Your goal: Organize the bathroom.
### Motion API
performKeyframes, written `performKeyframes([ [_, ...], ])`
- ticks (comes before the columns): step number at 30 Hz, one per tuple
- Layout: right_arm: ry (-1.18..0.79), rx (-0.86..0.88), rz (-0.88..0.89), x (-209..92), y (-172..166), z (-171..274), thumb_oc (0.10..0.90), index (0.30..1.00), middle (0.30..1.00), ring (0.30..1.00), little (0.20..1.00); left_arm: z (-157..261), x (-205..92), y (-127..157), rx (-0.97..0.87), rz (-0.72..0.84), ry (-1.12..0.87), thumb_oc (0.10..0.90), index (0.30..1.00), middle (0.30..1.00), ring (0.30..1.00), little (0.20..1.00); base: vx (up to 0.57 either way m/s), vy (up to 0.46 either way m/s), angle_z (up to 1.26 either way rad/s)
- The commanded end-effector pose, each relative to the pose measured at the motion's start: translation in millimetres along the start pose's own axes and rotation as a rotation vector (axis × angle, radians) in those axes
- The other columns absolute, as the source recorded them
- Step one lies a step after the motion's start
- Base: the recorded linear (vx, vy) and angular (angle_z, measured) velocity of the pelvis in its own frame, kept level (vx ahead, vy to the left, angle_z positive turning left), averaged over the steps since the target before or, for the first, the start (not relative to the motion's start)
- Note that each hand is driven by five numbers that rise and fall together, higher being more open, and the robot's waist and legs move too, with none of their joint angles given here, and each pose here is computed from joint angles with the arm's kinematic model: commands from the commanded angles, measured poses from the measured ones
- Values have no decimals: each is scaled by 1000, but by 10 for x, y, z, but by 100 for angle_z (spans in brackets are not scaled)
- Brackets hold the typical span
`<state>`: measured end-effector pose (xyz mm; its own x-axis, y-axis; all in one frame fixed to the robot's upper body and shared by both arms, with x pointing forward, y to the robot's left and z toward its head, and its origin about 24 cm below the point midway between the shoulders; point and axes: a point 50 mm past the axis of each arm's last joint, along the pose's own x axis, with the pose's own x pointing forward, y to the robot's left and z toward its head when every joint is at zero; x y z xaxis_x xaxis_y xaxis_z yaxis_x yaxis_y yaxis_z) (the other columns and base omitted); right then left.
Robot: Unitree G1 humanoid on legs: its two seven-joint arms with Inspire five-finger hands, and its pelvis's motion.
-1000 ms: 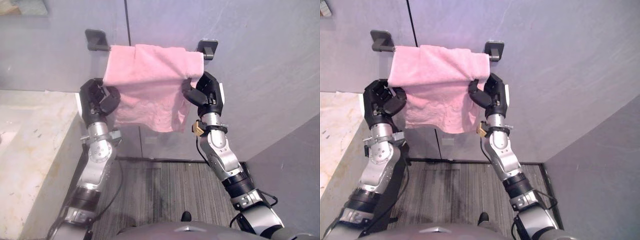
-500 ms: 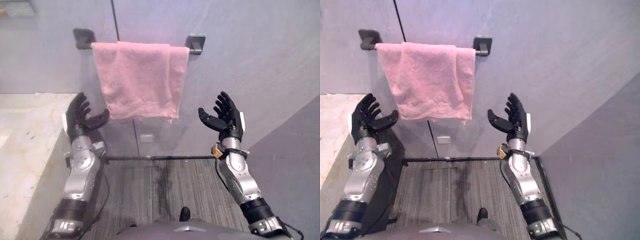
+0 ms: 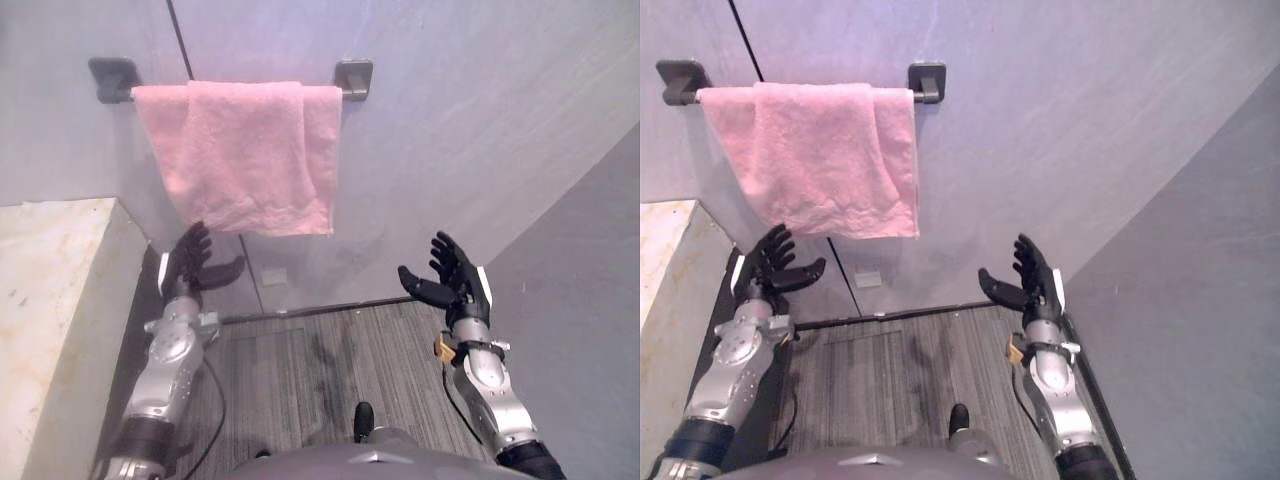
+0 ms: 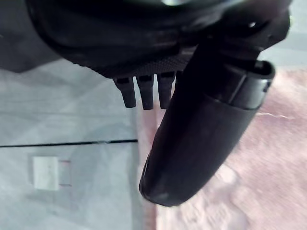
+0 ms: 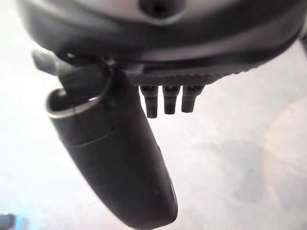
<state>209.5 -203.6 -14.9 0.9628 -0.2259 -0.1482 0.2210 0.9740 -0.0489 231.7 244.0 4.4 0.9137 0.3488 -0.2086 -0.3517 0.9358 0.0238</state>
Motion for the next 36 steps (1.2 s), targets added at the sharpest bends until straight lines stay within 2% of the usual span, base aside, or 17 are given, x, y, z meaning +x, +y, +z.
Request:
performKeyframes([
  [1,-199,-48,-83,195,-149,329,800,900,900,900,900,212,102,62,-104,75,-100,800,900,900,900,900,-167,-5,-4],
  [5,47,-82,-152,-21,-296,-215,800,900,900,900,900,-320,-109,265,-112,143,87,800,900,900,900,900,-157,5,-12],
  [8,210,-111,-174,-216,-402,-556,800,900,900,900,900,-661,-279,392,-11,166,199,800,900,900,900,900,-139,18,-7],
  [10,374,-156,-193,-427,-505,-850,800,900,900,900,900,-1075,-487,530,-13,188,405,800,900,900,900,900,-148,42,-6],
  [13,493,-199,-166,-592,-596,-1090,800,900,900,900,900,-1457,-716,635,-16,205,612,800,900,900,900,900,-176,37,1],
  [18,653,-175,-65,-677,-524,-1323,800,900,900,900,900,-1846,-1044,702,-24,236,977,800,900,900,900,900,-330,-16,-16],
  [23,713,-131,-14,-647,-449,-1386,800,900,900,900,900,-1913,-1083,618,-80,199,1017,800,900,900,900,900,-430,-114,11],
  [28,735,-144,48,-574,-419,-1383,800,900,900,900,900,-1888,-1011,535,-36,141,985,800,900,900,900,900,-331,-196,34],
  [32,789,-100,-22,-515,-529,-1369,800,900,900,900,900,-1868,-946,433,-2,70,973,800,900,900,900,900,-417,-104,76],
  [36,828,-110,-24,-539,-523,-1408,800,900,900,900,900,-1876,-956,419,-41,91,965,800,900,900,900,900,-407,54,67],
])
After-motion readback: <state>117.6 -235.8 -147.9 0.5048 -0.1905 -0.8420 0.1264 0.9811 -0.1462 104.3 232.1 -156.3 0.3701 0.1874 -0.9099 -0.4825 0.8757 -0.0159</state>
